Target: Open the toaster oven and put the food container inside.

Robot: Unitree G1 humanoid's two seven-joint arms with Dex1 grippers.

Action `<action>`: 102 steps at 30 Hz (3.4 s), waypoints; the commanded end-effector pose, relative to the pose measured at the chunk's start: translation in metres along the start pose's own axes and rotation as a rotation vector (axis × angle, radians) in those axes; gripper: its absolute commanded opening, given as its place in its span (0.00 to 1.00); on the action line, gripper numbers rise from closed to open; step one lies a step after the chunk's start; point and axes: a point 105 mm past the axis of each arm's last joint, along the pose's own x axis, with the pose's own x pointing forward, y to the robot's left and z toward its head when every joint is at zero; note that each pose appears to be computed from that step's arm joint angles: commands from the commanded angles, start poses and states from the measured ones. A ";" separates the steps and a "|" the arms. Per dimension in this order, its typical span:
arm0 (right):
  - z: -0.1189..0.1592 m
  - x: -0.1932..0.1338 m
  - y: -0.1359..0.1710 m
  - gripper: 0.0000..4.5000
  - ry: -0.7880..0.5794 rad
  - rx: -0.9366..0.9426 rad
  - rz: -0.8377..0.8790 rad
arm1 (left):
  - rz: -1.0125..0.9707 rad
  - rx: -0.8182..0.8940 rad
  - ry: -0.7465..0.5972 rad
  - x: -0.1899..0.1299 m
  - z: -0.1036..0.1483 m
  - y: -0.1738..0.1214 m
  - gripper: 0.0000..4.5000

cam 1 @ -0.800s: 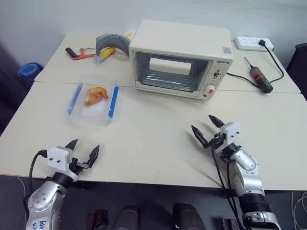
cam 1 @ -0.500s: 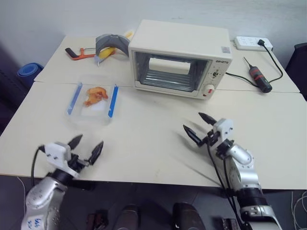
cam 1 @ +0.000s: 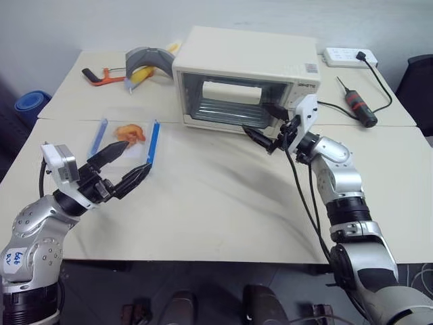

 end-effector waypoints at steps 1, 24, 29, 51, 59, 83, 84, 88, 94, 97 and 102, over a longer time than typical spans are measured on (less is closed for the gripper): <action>0.027 0.014 0.011 0.99 -0.099 -0.056 0.061 | 0.004 0.018 -0.024 0.000 0.002 -0.001 1.00; 0.004 -0.017 0.064 1.00 -0.049 -0.145 0.299 | 0.081 0.156 -0.096 0.089 0.010 0.052 0.31; 0.005 -0.014 0.062 1.00 -0.053 -0.159 0.290 | 0.135 0.208 -0.133 0.132 0.016 0.065 0.01; 0.028 -0.068 0.064 1.00 -0.010 -0.159 0.306 | 0.006 0.094 -0.024 0.168 -0.011 0.061 0.01; 0.018 -0.132 0.044 1.00 0.132 -0.156 0.188 | -0.161 0.176 0.115 0.174 -0.031 0.038 0.01; 0.008 -0.140 0.070 1.00 0.034 -0.079 0.207 | -0.072 0.183 0.259 0.041 -0.017 0.007 0.55; 0.009 -0.136 0.070 1.00 0.007 -0.069 0.205 | -0.008 0.174 0.287 0.019 -0.018 0.014 0.62; 0.011 -0.124 0.075 1.00 -0.042 -0.063 0.242 | 0.202 0.176 0.339 -0.051 -0.015 0.029 0.87; 0.014 -0.108 0.092 1.00 -0.101 -0.090 0.384 | 0.602 0.060 0.323 -0.128 -0.009 0.025 0.99; 0.016 -0.105 0.095 1.00 -0.114 -0.096 0.409 | 0.605 0.001 0.345 -0.130 -0.010 0.013 0.99; 0.014 -0.107 0.091 1.00 -0.089 -0.088 0.421 | 0.721 -0.091 0.363 -0.112 -0.008 0.023 0.99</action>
